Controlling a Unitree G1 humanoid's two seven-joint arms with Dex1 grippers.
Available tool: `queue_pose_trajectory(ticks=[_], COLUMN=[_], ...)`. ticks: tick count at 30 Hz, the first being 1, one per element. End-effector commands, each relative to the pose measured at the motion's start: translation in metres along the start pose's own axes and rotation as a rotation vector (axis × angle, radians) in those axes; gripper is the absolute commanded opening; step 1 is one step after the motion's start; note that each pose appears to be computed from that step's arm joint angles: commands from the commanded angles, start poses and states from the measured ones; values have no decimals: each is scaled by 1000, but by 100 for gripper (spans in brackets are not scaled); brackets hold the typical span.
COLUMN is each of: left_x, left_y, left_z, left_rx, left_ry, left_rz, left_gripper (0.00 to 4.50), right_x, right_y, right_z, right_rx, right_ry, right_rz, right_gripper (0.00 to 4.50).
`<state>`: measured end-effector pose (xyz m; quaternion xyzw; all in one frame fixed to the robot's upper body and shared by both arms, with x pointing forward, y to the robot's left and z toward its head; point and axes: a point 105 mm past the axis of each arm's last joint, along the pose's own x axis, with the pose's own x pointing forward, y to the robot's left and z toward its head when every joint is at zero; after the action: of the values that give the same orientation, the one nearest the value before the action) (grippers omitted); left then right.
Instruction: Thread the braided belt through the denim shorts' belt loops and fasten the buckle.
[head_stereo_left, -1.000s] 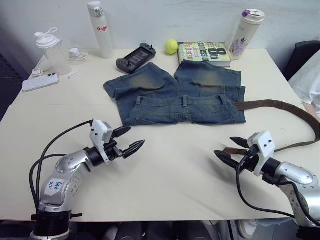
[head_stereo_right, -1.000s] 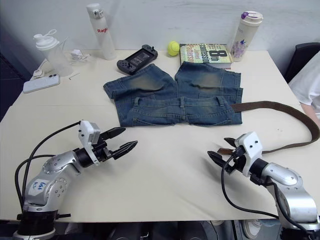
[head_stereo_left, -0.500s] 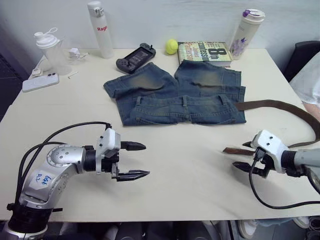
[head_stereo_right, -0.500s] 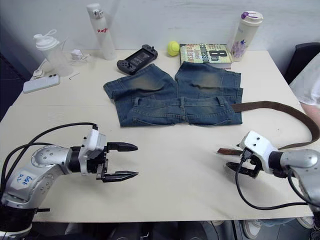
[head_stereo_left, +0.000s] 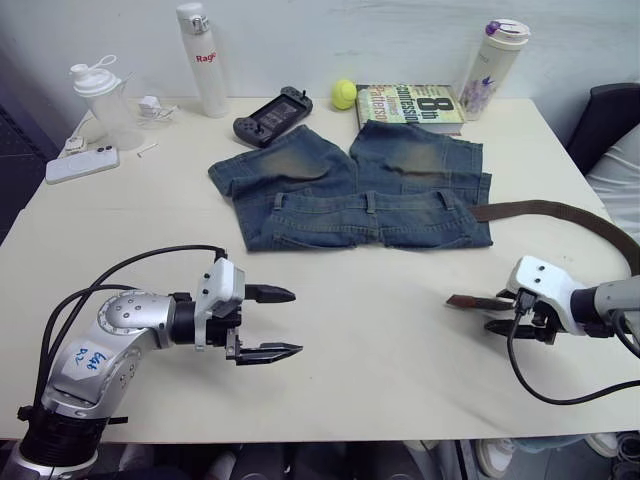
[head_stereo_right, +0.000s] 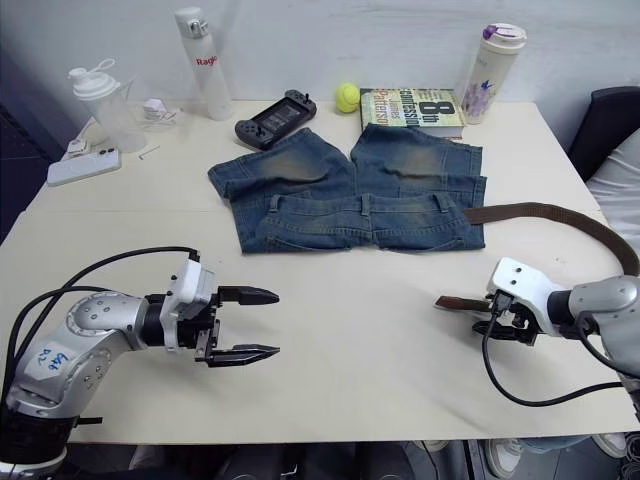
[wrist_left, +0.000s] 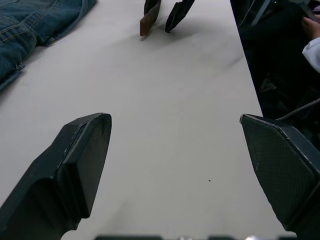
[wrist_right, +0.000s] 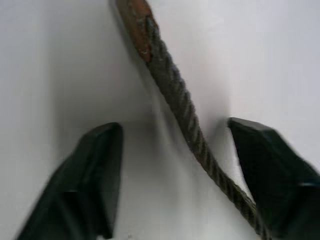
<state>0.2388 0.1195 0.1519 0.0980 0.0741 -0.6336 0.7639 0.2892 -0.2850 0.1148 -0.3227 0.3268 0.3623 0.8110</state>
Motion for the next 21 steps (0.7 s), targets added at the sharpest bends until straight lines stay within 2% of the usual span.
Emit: queue_pose_trajectory(ticks=[1,4,5,10,14,18,21], left_x=[1,0,1,2,5,19,30], left_y=[-8,-7,-7,-4,2,2,1], left_z=[9,9,10,10,12,14,17], left_rx=[26,23,23,28,42,80,90], left_ry=[-24,-26,-27,-30,-31,-34,-50], left_rz=[-12,-10,-10,-11,-25,-86,-120], left_gripper=[450,450,450,450,450,450,450], right_x=[-4,-5,-5,-2,4,23,36], right_y=[-9,-9,-9,3,44,84,102], right_z=[-6,-3,-2,15,60,103,125], right_rx=[-6,-18,-20,-53,-196,-346,-409], right_ry=[41,37,32,-34,-163,-227,-243], right_rz=[-46,-40,-39,13,166,232,241], right_gripper=[172,27,6,6,6,6,6])
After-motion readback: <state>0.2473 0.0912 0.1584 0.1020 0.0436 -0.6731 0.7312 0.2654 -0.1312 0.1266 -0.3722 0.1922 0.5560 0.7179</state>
